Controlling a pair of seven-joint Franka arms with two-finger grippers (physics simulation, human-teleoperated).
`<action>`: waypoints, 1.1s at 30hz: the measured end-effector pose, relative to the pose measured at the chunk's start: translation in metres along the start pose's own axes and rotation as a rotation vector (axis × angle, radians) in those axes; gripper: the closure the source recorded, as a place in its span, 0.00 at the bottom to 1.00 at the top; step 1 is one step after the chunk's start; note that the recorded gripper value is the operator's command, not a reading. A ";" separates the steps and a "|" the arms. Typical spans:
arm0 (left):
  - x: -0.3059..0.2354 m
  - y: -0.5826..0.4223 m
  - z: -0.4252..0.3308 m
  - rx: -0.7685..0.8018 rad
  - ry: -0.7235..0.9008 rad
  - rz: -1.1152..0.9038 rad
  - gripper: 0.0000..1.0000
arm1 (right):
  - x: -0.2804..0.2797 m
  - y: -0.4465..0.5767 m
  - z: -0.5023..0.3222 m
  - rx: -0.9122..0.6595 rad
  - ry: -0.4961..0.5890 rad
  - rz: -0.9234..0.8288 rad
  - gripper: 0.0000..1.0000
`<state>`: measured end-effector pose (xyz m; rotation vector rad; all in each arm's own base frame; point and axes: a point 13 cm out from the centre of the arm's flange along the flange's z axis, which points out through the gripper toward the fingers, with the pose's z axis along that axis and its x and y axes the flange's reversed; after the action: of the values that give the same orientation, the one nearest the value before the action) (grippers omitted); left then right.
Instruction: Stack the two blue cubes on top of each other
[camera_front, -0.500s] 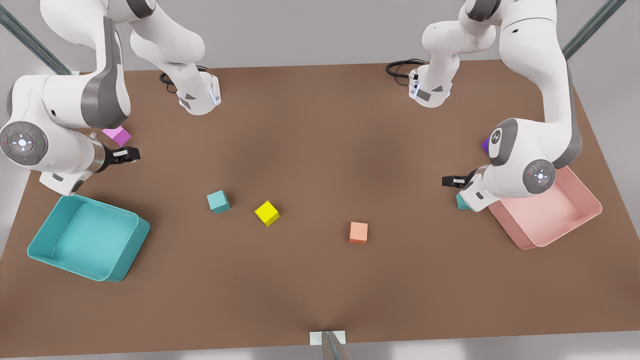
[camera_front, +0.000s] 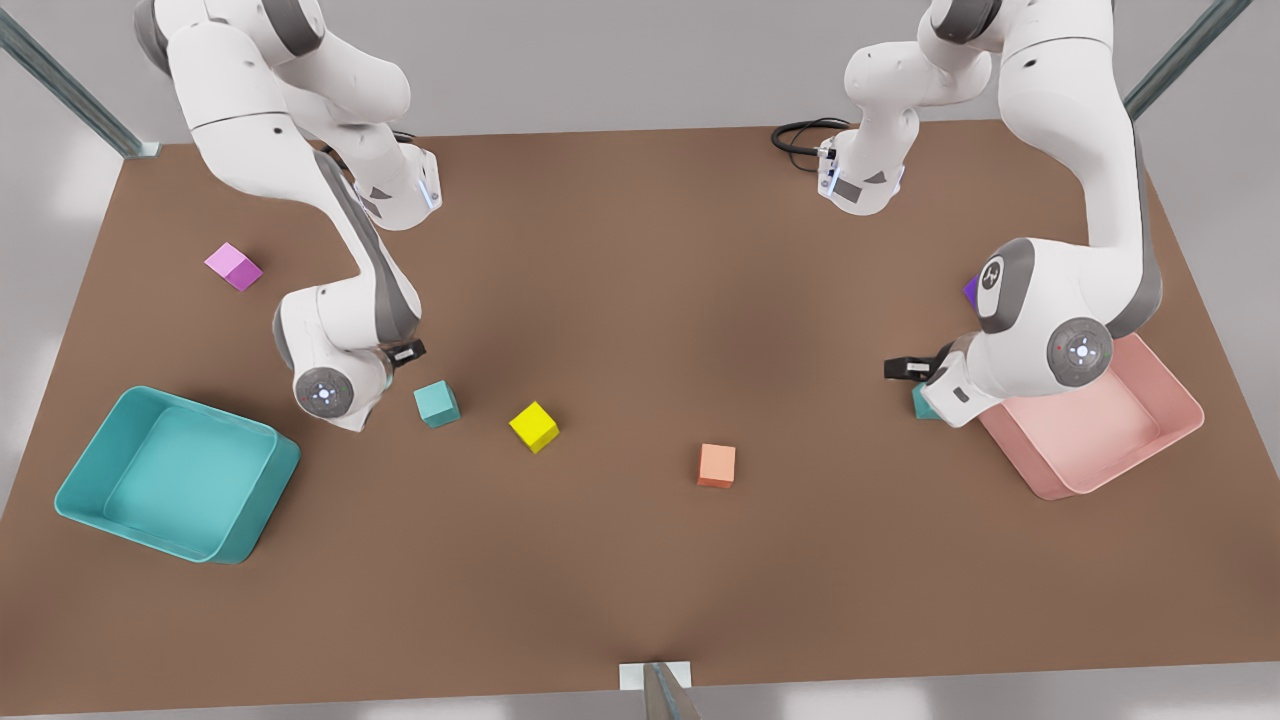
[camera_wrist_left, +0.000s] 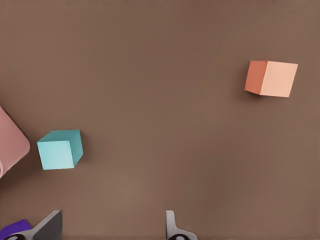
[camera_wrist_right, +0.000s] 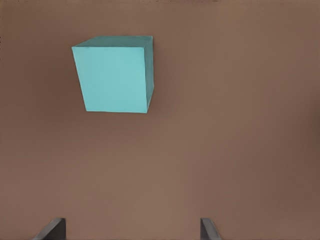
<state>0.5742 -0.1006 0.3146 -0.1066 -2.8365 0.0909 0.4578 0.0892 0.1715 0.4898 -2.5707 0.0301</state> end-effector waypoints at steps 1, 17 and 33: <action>0.000 0.000 0.001 0.000 0.001 -0.001 0.00 | -0.002 0.007 0.008 0.004 -0.031 0.000 0.00; -0.002 0.003 0.002 -0.003 -0.001 -0.013 0.00 | -0.077 0.033 0.051 -0.009 -0.319 0.064 0.00; -0.023 0.037 0.035 -0.005 0.034 -0.061 0.00 | -0.097 0.027 0.094 -0.042 -0.304 0.125 0.01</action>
<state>0.5882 -0.0680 0.2718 -0.0231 -2.8035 0.0685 0.4803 0.1362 0.0444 0.3387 -2.8907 -0.0590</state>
